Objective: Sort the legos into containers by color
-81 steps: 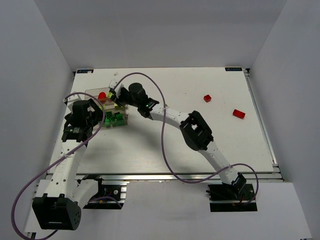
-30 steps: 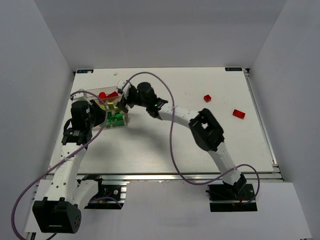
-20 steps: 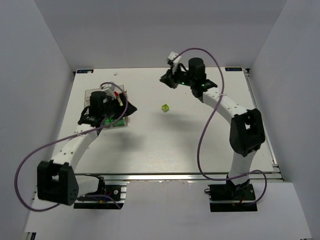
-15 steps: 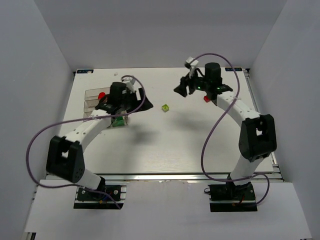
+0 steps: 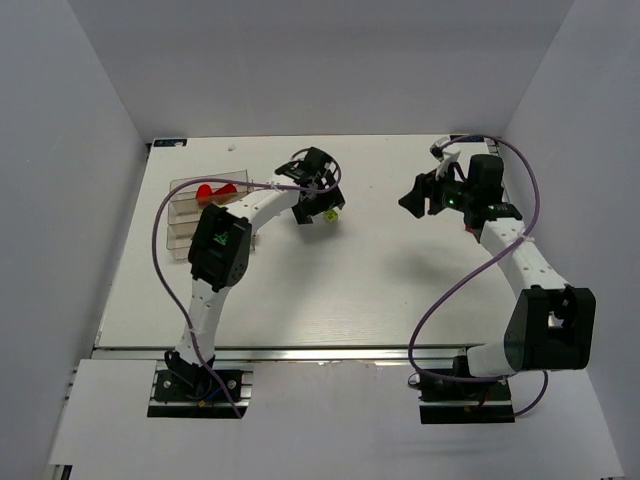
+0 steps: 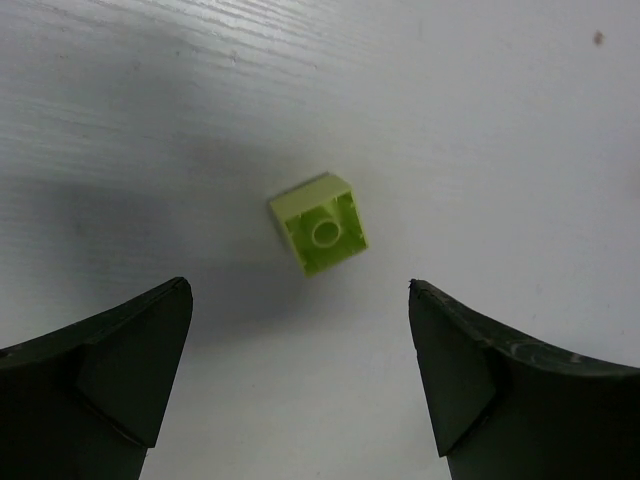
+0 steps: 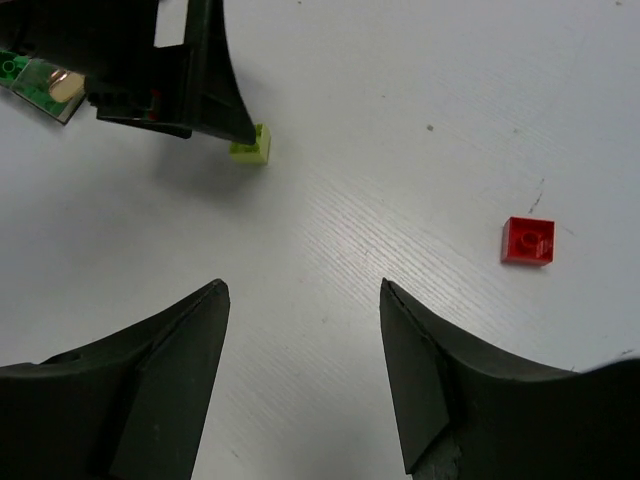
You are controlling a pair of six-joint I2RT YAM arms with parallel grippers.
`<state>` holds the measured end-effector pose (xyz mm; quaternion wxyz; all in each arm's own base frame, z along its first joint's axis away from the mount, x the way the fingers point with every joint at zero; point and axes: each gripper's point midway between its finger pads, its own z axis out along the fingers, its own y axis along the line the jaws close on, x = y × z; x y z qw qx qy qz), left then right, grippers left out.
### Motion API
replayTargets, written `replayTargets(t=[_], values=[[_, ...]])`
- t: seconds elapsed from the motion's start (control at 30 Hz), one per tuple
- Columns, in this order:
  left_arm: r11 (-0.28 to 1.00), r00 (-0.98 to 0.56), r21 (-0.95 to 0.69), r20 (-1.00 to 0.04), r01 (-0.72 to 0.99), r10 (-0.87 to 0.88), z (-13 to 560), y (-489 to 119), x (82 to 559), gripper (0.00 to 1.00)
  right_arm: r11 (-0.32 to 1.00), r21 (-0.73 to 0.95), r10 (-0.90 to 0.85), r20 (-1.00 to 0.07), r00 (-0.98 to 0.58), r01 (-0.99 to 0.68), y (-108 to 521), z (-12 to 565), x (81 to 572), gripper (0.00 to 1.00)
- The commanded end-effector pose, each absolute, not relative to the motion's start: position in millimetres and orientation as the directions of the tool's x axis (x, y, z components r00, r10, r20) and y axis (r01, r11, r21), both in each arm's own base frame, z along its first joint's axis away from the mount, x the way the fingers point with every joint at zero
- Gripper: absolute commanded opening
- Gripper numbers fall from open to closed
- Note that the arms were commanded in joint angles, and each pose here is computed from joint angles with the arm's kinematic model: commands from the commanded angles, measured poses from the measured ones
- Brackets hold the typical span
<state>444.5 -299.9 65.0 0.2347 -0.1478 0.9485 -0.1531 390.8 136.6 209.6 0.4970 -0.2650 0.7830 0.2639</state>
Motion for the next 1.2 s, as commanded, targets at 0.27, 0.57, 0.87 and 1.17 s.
replayTargets(t=[0.27, 0.57, 0.87, 1.17], values=[[0.85, -0.768, -0.296, -0.371, -0.435, -0.523, 56.0, -302.1, 463.6, 0.96, 0.723, 0.185, -0.08, -0.934, -0.347, -0.665, 130.3, 207.4, 380.7, 0.67], [0.846, -0.766, -0.262, -0.361, -0.464, -0.532, 37.9, -306.2, 471.0, 0.84, 0.733, 0.181, -0.068, -0.94, -0.335, -0.656, 125.5, 205.8, 375.9, 0.67], [0.862, -0.782, -0.23, -0.363, -0.451, -0.506, 30.8, -301.4, 466.5, 0.66, 0.732, 0.196, -0.057, -0.937, -0.346, -0.653, 125.5, 202.5, 373.9, 0.66], [0.881, -0.803, -0.2, -0.361, -0.43, -0.474, 23.2, -295.0, 456.4, 0.47, 0.722, 0.213, -0.054, -0.932, -0.359, -0.659, 127.7, 200.9, 374.4, 0.65]])
